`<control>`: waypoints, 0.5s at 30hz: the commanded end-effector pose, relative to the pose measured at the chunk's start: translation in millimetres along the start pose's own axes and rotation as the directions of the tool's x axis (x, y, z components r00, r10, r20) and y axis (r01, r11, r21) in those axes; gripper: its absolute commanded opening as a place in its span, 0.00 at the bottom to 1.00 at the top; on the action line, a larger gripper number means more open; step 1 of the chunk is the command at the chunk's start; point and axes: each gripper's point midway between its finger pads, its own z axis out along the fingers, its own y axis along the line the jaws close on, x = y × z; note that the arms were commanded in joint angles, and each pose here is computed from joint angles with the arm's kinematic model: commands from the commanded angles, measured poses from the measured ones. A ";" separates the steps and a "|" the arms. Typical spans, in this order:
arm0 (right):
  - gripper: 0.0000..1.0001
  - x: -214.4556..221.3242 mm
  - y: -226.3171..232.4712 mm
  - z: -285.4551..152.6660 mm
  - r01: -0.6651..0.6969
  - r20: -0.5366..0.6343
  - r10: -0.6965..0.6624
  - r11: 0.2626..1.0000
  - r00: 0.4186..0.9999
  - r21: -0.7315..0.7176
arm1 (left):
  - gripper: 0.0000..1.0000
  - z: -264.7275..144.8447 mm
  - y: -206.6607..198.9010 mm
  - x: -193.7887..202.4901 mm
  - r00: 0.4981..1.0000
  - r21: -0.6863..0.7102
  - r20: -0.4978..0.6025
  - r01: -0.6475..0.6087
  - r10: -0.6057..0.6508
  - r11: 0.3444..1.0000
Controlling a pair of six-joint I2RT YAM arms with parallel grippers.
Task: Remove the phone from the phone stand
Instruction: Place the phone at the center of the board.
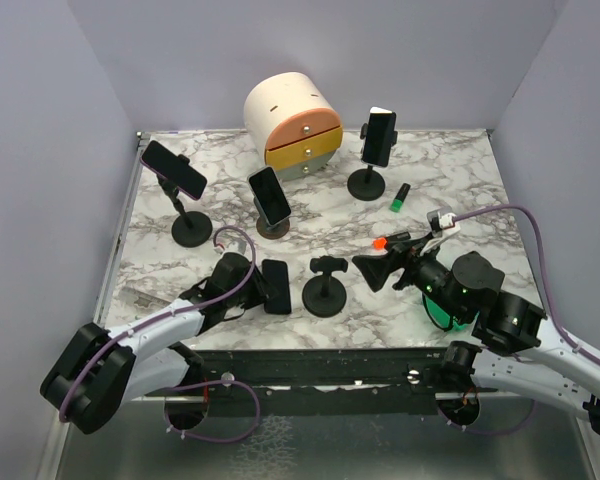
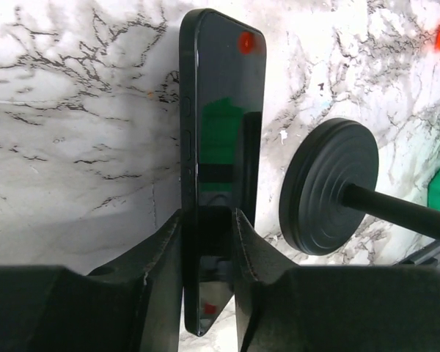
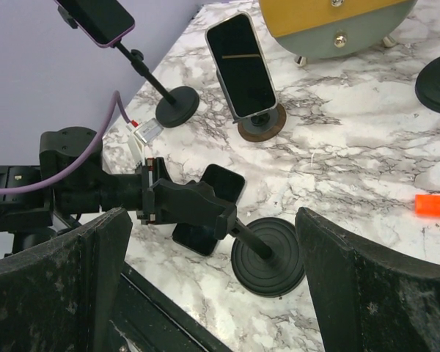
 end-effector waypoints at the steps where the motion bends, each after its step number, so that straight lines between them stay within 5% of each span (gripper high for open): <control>1: 0.99 4.1 -6.1 -2.5 -0.002 -0.007 0.002 1.000 1.000 0.027 | 0.32 0.8 50.1 15.8 0.999 -0.177 -0.032 -0.036 0.031 0.984; 15: 0.99 10.0 -16.4 -3.1 0.019 -0.011 -0.018 0.998 1.000 0.065 | 0.55 -11.9 63.0 1.5 0.998 -0.255 0.056 -0.007 0.022 0.967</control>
